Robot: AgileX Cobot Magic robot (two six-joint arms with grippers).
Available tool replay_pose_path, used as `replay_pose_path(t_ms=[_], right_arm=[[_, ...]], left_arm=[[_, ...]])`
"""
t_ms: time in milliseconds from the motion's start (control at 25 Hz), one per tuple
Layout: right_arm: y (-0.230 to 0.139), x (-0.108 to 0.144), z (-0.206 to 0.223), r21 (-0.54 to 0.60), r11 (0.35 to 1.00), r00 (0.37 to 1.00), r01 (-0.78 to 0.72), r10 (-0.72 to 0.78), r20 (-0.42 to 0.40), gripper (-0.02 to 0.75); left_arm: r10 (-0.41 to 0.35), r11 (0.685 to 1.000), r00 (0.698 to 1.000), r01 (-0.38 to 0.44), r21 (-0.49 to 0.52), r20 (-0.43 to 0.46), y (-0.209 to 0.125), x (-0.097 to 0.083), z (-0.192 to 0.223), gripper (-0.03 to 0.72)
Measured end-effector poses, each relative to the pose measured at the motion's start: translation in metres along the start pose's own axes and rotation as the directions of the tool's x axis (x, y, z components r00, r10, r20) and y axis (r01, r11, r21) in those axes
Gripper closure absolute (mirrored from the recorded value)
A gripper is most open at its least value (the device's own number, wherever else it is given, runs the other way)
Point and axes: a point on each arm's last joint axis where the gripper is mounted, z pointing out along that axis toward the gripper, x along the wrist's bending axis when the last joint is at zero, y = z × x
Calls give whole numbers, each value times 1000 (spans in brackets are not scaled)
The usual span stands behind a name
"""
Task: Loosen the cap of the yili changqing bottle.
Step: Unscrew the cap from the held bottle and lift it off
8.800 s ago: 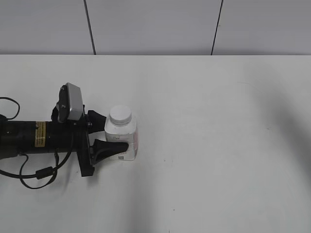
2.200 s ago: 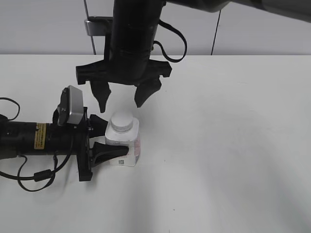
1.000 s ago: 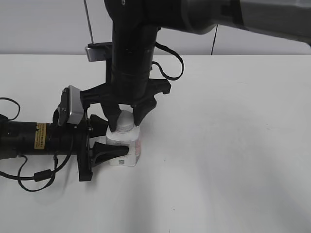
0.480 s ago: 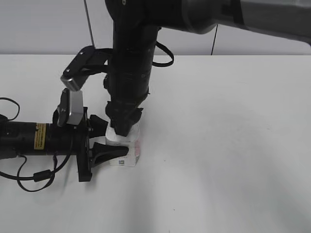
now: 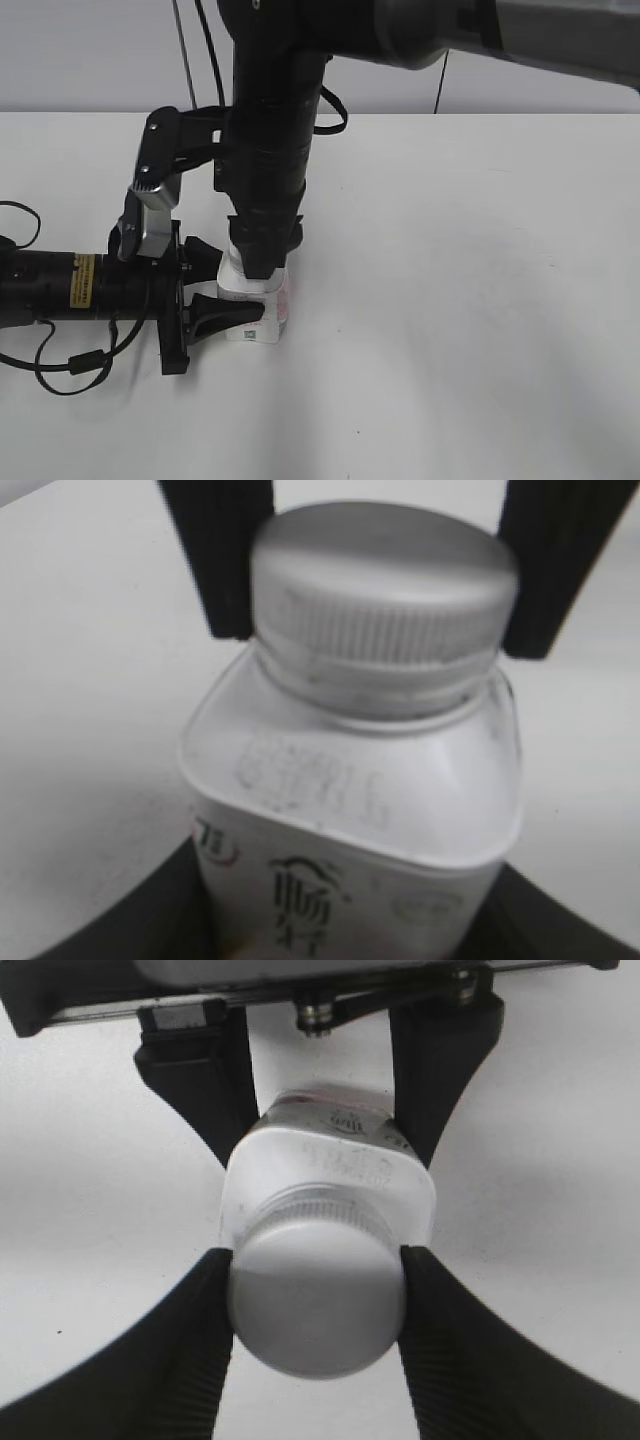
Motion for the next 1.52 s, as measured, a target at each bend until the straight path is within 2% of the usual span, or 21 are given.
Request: replay_pose_path(t_ms=[80,240,480,760,840,920,1080,1160,1280,1520], right_arm=[[0,0,0,-2,1000,1000,-26,26,0,307],[2,1,0,-18,996,996,-86,86,-15,141],[7,-3,-10,-46,978,979,-203,203,8,164],[9,-1,-30,-84,911,913,-403,406,26,169],[9,0,-39,-99,861,863,-499,504,35,170],[9,1,-43,-111,774,776,-624,630,24,171],[9,1,-45,-114,446,451,-888,892,-23,188],[9,1,-45,-110,333,339,-937,940,-37,206],[7,2,-40,-90,279,283,-956,958,-37,226],[3,6,-29,-52,258,260,-965,965,-27,234]], left_arm=[[0,1000,1000,0,-1,0,0,0,0,323],[-3,1000,1000,3,0,-2,0,0,0,324],[-4,1000,1000,4,0,-2,0,0,0,326],[-4,1000,1000,4,0,-3,0,0,0,326],[-4,1000,1000,4,1,-3,0,0,0,326],[-4,1000,1000,4,1,-3,0,0,0,326],[-4,1000,1000,4,1,-3,0,0,0,328],[-4,1000,1000,4,1,-3,0,0,0,328],[-4,1000,1000,4,1,-3,0,0,0,328],[-4,1000,1000,4,1,-3,0,0,0,328]])
